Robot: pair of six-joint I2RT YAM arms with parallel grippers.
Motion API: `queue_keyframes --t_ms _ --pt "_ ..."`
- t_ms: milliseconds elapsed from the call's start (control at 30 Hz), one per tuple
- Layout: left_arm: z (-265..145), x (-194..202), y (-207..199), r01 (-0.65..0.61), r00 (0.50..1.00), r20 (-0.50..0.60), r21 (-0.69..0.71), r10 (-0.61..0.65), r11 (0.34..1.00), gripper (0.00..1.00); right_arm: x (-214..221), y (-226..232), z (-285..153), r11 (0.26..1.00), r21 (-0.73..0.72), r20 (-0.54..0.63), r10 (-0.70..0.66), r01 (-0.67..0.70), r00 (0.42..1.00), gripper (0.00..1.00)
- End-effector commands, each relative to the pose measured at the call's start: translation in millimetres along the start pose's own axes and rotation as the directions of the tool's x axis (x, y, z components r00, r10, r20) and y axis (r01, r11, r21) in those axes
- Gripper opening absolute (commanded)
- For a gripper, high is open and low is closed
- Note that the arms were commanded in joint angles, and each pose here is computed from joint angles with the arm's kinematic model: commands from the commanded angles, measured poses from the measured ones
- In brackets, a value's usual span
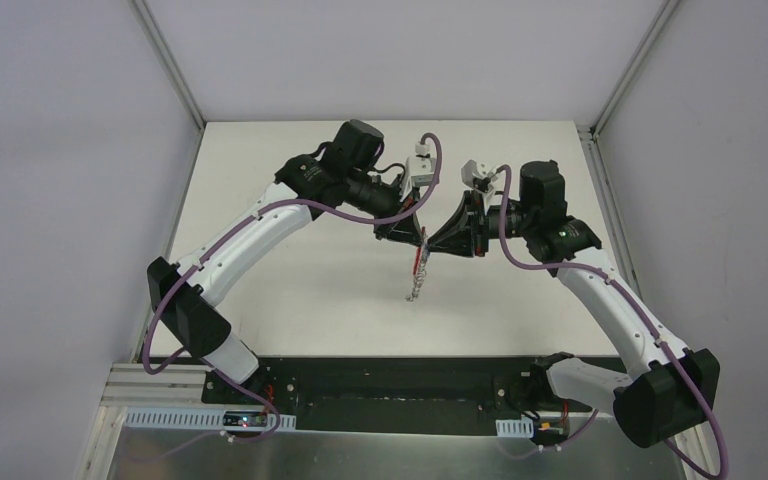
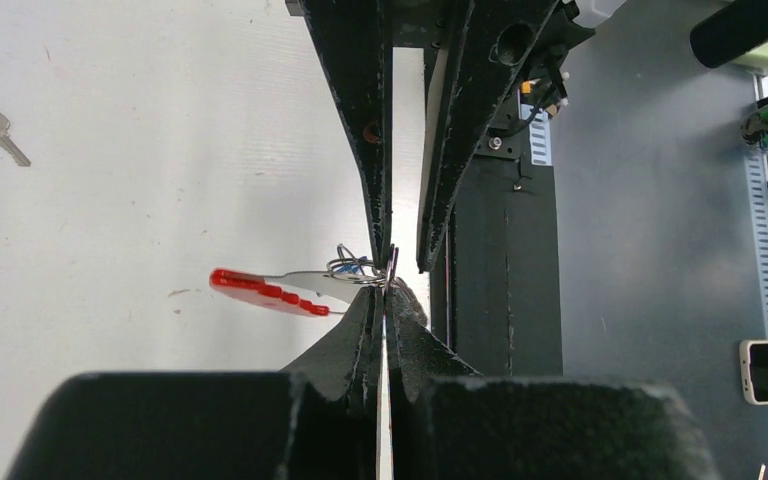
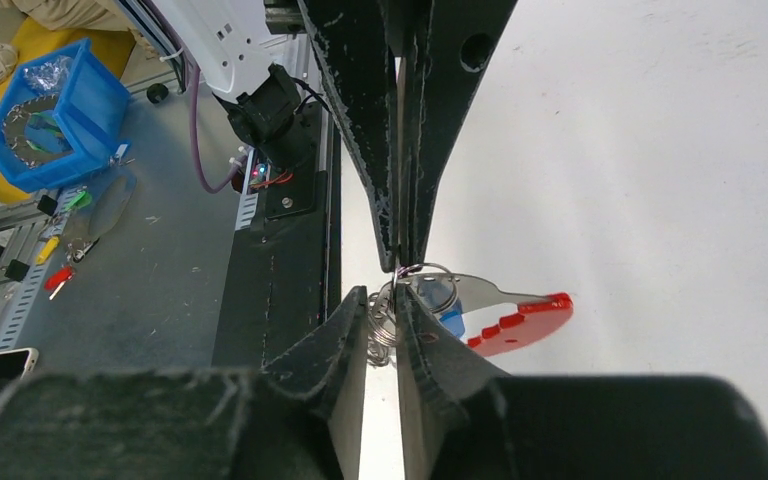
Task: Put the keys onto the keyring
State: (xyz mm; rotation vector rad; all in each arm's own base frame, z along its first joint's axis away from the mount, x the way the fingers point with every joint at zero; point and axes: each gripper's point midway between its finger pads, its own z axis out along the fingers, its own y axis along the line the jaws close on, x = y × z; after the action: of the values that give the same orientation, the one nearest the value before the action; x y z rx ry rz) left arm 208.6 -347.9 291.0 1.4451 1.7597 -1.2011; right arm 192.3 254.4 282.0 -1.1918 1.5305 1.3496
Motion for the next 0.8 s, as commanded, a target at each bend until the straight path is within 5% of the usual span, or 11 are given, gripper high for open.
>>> queue_keyframes --t_ms 0,333,667,767 --pt "0 -19 -8 -0.044 0.998 0.05 0.027 0.043 0.999 0.0 -21 12 -1 0.996 -0.028 0.032 -0.08 0.081 0.996 0.16" --pt "2 -18 -3 -0.031 0.999 0.043 0.015 0.03 0.999 0.0 -22 6 1 0.998 -0.014 0.036 -0.055 0.056 0.998 0.0" --pt "2 -17 1 -0.036 0.999 0.035 0.002 0.036 0.999 0.0 -19 -9 -6 0.994 0.093 0.02 -0.055 0.053 0.998 0.0" --pt "-3 -20 4 -0.021 0.999 0.035 -0.001 0.021 1.0 0.15 -18 -12 -18 0.99 0.131 0.028 -0.052 0.047 0.998 0.0"
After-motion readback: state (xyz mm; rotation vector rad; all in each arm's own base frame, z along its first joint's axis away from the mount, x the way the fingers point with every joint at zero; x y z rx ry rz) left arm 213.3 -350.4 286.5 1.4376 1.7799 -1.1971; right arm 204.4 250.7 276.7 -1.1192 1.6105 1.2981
